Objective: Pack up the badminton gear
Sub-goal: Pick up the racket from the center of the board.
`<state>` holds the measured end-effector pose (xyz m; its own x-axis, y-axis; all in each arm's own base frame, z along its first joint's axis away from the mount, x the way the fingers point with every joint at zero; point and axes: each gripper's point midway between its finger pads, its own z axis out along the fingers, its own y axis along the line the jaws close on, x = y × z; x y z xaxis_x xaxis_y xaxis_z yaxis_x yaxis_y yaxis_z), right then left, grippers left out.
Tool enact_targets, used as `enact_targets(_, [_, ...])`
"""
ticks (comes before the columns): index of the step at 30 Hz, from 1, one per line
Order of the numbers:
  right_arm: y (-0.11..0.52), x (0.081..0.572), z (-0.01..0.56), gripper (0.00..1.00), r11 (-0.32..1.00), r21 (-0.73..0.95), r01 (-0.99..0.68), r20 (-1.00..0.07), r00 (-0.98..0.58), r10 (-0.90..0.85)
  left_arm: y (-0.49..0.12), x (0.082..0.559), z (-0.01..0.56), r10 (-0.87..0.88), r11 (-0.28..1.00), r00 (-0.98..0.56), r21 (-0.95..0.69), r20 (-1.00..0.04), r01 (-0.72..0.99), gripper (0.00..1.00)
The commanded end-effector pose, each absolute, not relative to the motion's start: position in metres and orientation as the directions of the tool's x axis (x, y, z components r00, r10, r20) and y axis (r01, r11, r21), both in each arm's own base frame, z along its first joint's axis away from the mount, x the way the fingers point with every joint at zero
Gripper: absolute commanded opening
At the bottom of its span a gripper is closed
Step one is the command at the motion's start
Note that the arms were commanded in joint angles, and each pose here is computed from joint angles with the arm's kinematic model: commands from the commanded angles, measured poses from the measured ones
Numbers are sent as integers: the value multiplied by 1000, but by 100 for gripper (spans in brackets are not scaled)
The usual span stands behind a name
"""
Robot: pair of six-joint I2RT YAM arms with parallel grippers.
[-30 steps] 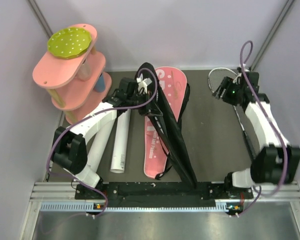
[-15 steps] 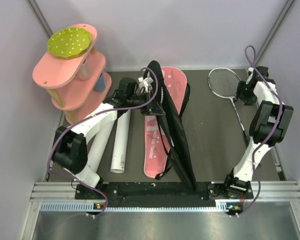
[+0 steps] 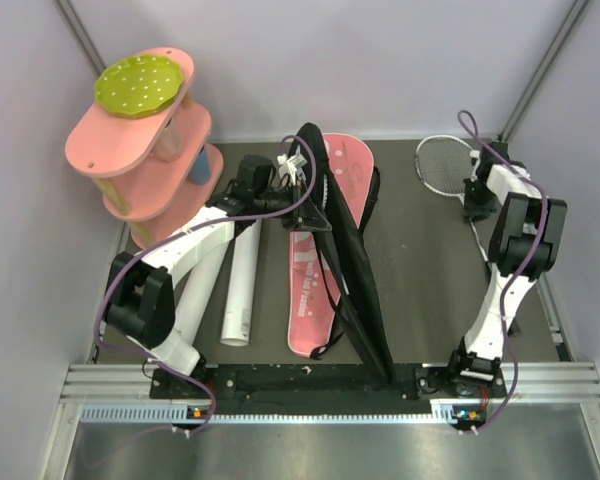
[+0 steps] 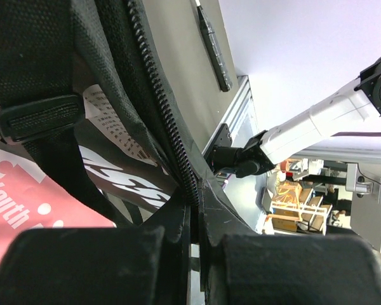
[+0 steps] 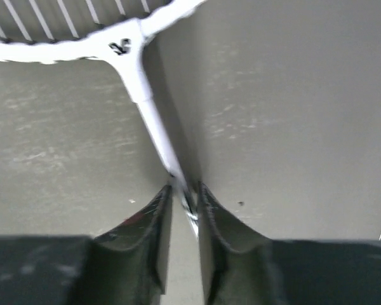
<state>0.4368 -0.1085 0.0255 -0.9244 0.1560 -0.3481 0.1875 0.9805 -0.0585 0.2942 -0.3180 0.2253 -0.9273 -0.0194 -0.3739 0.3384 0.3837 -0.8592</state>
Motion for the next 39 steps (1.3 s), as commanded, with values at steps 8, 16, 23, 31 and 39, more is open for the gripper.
enact_targets(8, [-43, 448, 83, 0, 954, 177, 244, -444, -845, 299, -321, 310, 249, -14, 370, -875, -815, -485, 446, 0])
enact_targets(16, [62, 389, 179, 0, 754, 657, 1, -494, -755, 432, -322, 332, 235, 22, 395, -871, -796, -491, 459, 0])
enact_targets(23, [152, 307, 256, 0, 463, 824, -326, -495, -811, 311, -318, 344, 227, 15, 417, -861, -780, -508, 467, 0])
enact_targets(31, [216, 202, 291, 0, 178, 875, -451, -468, -881, 69, -301, 352, 226, 25, 498, -836, -719, -548, 485, 0])
enact_targets(39, [227, 142, 288, 0, 10, 941, -338, -338, -941, 3, -295, 370, 236, -21, 491, -751, -661, -660, 567, 0])
